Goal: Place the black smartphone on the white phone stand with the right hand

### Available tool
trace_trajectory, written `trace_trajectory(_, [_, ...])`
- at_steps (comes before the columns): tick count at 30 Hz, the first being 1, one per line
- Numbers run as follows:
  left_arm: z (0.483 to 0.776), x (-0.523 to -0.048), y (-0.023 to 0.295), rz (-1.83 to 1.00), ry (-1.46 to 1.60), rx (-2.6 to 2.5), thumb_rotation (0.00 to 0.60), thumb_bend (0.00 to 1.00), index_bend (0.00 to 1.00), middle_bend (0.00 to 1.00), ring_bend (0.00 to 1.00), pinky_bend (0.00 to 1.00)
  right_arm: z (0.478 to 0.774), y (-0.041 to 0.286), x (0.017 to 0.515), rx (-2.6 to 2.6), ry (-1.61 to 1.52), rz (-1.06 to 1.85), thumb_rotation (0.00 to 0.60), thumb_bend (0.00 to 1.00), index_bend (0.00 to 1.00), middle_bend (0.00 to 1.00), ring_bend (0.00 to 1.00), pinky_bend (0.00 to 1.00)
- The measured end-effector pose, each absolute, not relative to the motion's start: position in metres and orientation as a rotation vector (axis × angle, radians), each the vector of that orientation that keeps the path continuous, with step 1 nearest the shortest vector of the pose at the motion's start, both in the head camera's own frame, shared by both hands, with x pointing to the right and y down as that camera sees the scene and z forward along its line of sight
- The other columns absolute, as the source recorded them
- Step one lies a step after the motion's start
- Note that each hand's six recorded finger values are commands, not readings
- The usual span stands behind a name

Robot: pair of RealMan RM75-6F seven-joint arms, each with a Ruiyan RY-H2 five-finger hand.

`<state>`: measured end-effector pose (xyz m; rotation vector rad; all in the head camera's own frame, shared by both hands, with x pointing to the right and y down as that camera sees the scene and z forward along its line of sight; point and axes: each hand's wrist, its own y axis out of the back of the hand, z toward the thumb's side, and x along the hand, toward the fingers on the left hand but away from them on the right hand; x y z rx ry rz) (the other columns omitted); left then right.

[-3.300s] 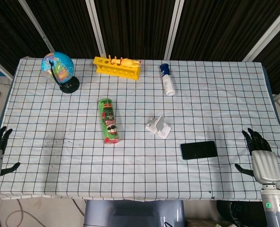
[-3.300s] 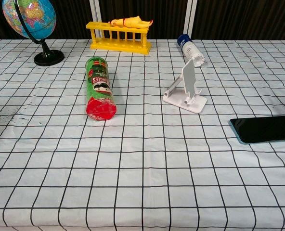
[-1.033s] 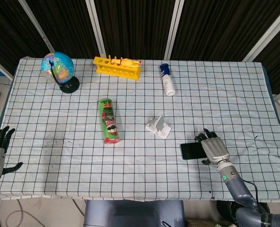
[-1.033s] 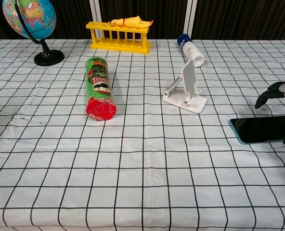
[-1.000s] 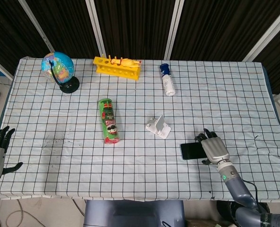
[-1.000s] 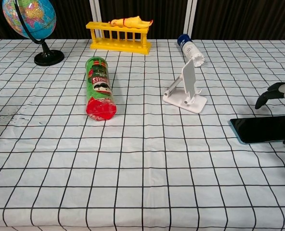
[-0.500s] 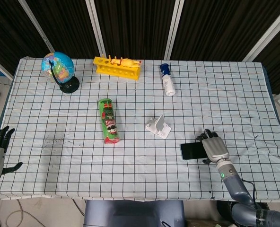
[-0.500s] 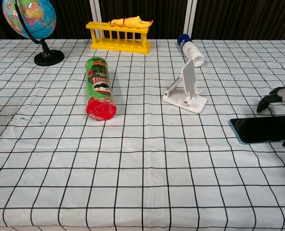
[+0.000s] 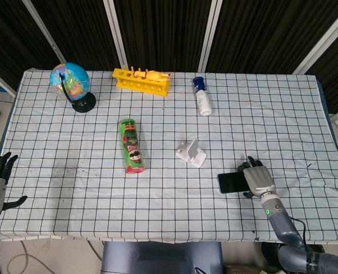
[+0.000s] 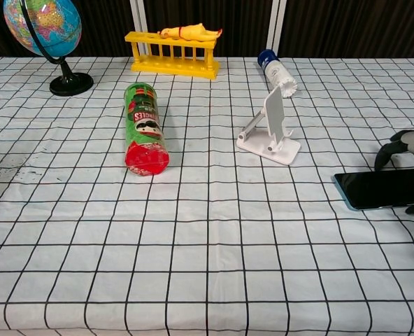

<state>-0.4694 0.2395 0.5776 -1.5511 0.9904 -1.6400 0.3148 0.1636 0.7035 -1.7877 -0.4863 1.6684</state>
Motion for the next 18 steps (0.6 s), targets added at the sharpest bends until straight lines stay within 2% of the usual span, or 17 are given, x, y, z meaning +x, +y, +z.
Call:
trace_trajectory(13, [0.5778,-0.4699,0.2391,-1.643,0.992,-1.551,0.600,0.00,0.00,0.00,0.00,0.00,0.7076,0.1679,0.3069,-1.801,-0.486,1.658,0.600,0.23,0.35,0.26,0.01,0.15])
trace_trajectory(16, [0.5778,-0.4701,0.2390,-1.643,0.994,-1.551,0.600,0.00,0.00,0.00,0.00,0.00,0.7082,0.1684,0.3080,-1.798,-0.484,1.662,0.600,0.27,0.42,0.32,0.03,0.15])
trace_trajectory(18, [0.5777,-0.4701,0.2390,-1.643,0.995,-1.552,0.600,0.00,0.00,0.00,0.00,0.00,0.7087,0.1688,0.3087,-1.799,-0.486,1.666,0.600,0.30,0.48,0.39,0.06,0.15])
